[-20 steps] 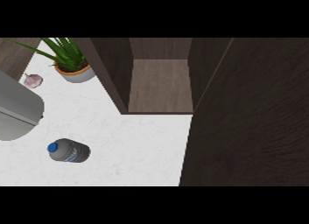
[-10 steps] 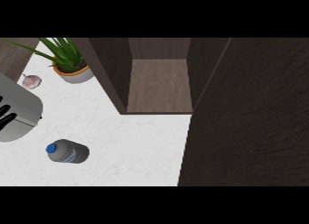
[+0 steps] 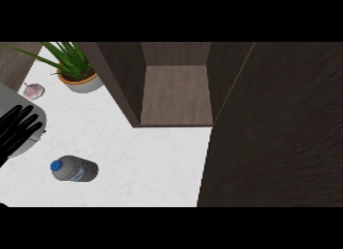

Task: Pick up the bottled water, place it into the cabinet and close the cabinet

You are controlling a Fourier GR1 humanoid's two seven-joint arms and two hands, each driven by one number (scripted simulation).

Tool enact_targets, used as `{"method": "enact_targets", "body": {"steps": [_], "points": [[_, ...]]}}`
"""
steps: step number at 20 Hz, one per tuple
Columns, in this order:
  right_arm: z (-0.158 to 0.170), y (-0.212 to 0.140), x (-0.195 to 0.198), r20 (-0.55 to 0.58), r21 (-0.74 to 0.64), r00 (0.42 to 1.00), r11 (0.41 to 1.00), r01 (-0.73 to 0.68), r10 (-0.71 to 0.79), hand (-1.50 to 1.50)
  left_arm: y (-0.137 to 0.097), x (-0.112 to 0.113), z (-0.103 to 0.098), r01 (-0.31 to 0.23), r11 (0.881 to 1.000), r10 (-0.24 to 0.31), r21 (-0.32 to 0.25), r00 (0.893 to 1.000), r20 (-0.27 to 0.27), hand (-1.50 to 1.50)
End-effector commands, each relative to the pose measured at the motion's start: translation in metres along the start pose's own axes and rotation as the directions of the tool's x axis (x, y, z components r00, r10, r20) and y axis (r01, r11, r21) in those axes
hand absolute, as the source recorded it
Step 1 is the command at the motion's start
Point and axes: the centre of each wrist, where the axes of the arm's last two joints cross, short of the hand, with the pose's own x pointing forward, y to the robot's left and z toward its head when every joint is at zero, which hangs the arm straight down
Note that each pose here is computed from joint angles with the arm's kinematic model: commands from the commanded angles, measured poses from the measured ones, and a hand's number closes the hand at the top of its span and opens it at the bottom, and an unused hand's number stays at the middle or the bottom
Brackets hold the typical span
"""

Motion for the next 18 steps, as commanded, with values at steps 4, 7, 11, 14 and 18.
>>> {"method": "enact_targets", "body": {"steps": [4, 7, 11, 14, 18], "points": [[-0.004, 0.004, 0.010, 0.030, -0.033, 0.996, 0.996, -0.084, 0.085, -1.50, 0.001, -0.050, -0.018, 0.020, 1.000, -0.021, -0.011, 0.996, -0.082, -1.50], [0.018, -0.008, 0.016, 0.017, -0.033, 0.995, 0.995, -0.096, 0.097, -1.50, 0.014, -0.066, -0.010, 0.001, 1.000, -0.001, 0.005, 0.994, -0.105, -1.50], [0.015, -0.006, 0.020, 0.023, -0.038, 0.996, 0.995, -0.088, 0.089, -1.50, 0.009, -0.103, -0.007, -0.018, 1.000, 0.018, 0.003, 0.990, -0.137, -1.50], [0.010, -0.006, 0.018, 0.025, -0.035, 0.995, 0.995, -0.093, 0.094, -1.50, 0.018, -0.110, -0.022, -0.019, 1.000, 0.022, 0.023, 0.988, -0.155, -1.50], [0.022, 0.003, 0.033, 0.033, -0.047, 0.996, 0.995, -0.083, 0.084, -1.50, 0.019, -0.134, -0.019, -0.037, 0.999, 0.038, 0.007, 0.989, -0.141, -1.50]]}}
